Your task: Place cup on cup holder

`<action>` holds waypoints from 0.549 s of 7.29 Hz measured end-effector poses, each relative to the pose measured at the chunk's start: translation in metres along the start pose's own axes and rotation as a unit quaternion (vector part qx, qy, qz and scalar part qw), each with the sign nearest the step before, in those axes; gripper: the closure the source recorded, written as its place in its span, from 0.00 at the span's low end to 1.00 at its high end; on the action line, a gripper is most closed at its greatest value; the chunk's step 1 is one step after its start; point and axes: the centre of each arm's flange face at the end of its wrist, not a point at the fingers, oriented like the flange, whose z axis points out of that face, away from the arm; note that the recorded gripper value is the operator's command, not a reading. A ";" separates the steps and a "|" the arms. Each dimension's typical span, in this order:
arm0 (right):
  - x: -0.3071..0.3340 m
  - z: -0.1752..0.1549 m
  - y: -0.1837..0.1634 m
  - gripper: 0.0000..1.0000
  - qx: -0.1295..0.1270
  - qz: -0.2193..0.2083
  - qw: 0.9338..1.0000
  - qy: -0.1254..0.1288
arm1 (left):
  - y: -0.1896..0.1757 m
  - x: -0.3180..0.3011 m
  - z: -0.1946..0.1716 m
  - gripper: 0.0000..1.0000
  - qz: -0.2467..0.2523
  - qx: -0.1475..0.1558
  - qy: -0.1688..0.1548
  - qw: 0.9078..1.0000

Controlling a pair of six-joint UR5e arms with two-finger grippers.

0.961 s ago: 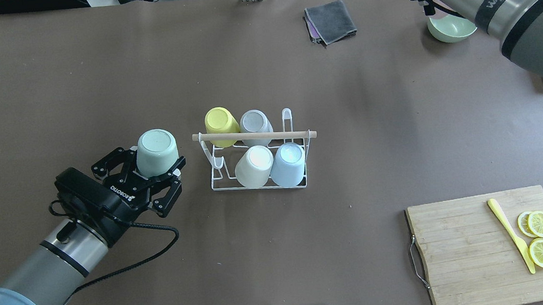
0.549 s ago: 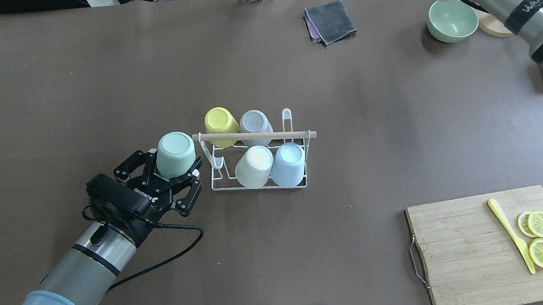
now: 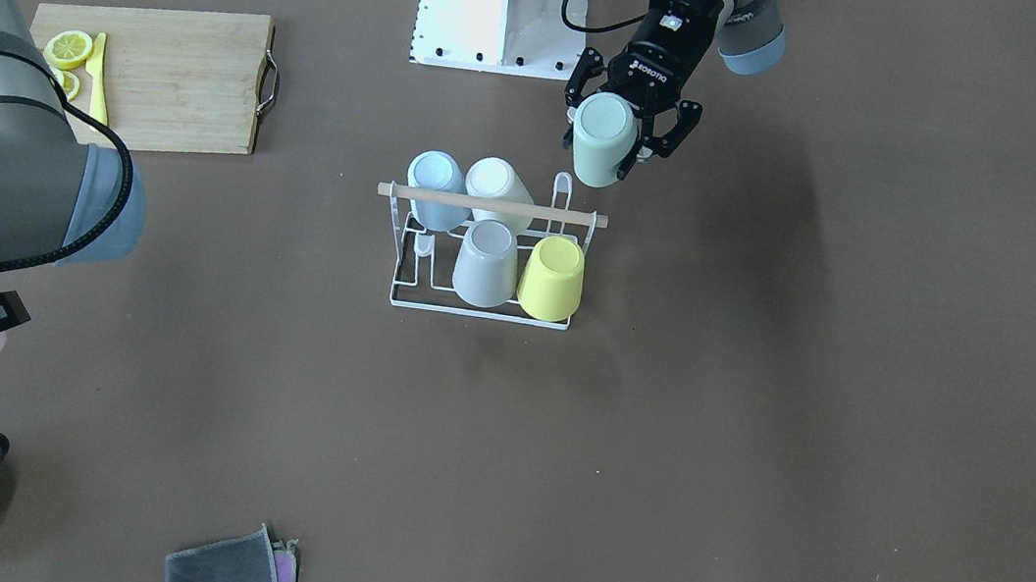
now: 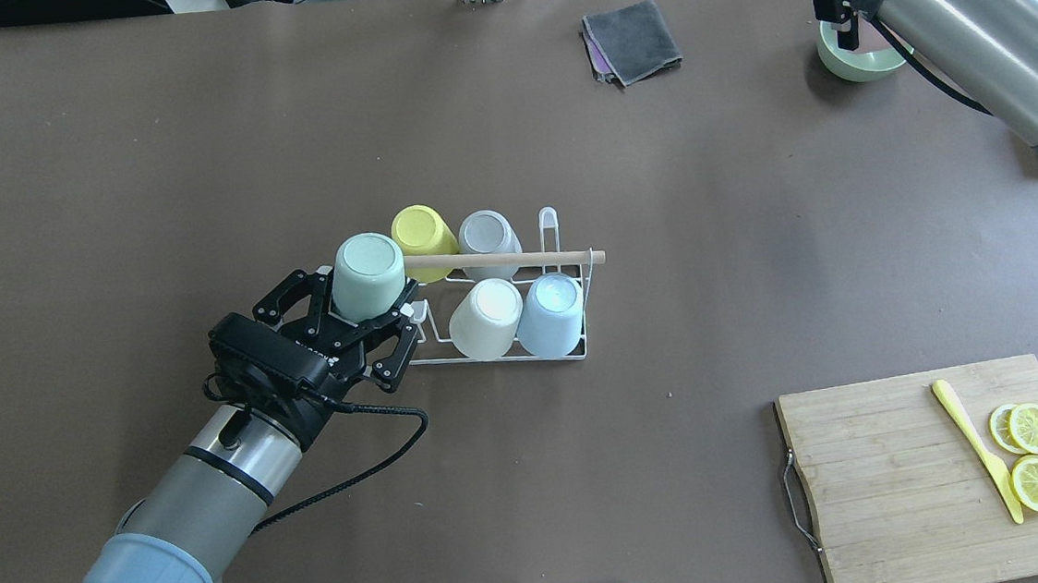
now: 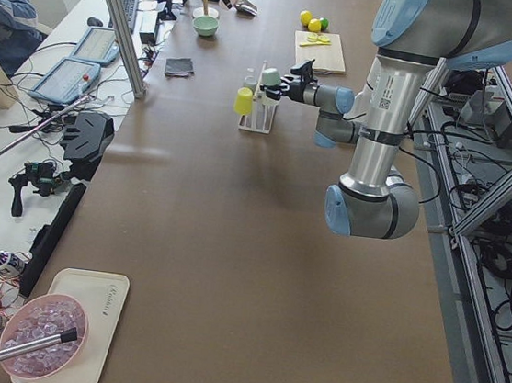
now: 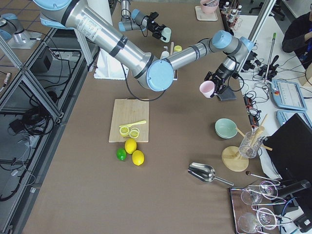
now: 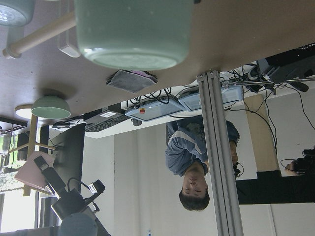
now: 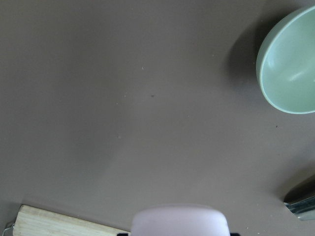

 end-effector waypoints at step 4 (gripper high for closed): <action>-0.020 0.048 0.048 1.00 0.156 -0.013 0.988 0.010 | 0.014 0.015 0.020 0.97 -0.014 0.001 -0.020 1.000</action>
